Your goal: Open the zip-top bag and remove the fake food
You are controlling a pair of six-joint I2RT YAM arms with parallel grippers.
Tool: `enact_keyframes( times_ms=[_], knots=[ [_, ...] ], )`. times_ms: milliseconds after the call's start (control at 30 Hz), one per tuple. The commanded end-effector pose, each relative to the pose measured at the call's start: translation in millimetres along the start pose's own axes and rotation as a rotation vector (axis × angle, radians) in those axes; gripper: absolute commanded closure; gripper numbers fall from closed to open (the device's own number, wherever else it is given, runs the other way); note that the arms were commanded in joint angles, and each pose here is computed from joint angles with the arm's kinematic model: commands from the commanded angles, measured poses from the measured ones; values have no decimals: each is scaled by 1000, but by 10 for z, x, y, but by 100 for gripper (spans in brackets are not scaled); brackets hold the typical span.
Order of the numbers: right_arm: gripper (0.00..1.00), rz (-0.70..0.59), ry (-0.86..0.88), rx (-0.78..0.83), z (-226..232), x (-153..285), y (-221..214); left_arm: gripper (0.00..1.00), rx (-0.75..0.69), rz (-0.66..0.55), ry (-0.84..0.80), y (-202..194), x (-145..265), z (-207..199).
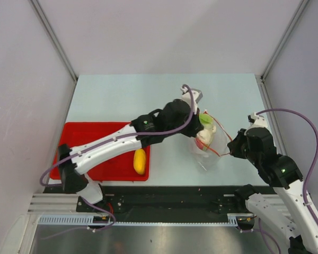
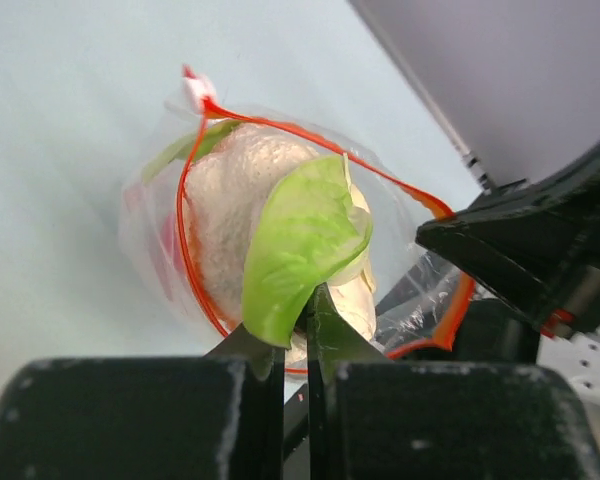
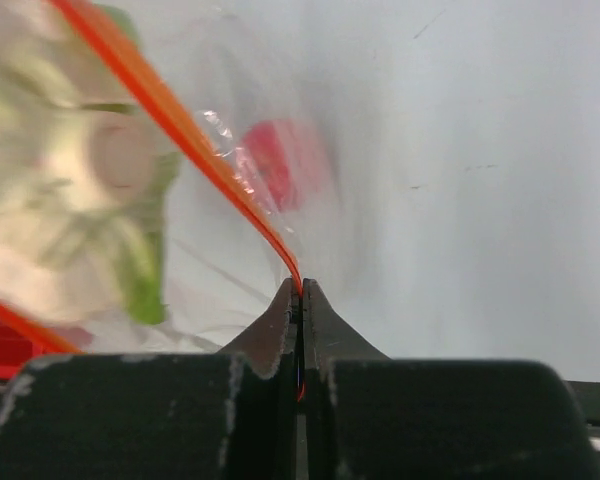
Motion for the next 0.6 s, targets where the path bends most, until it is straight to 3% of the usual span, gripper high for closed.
enact_keyframes(
  times_ms=[0,200,300,567],
  knots=[
    [100,-56,-67,33,-125,75,131,100,65,-227,-208,772,633,-194],
    [100,-23,-40,30,-37,-20,128,100,51,-320,-454,1016,1279,-301],
    [100,-31,-11,20,23,-34,161,100,79,-336,-503,1038,1375,-341],
    [100,-81,112,17,235,39,303,100,268,-159,-562,753,659,-543]
  ],
)
Point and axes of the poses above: each gripper's point midway between its finger pads, its own x axis back along the fingers, its own z axis along the line the jaws close on, y = z × x, the point moved 2 cm from there along x, back along the fingers, and after that the axes turned 7 degrees about x, right-handed, at the moved point
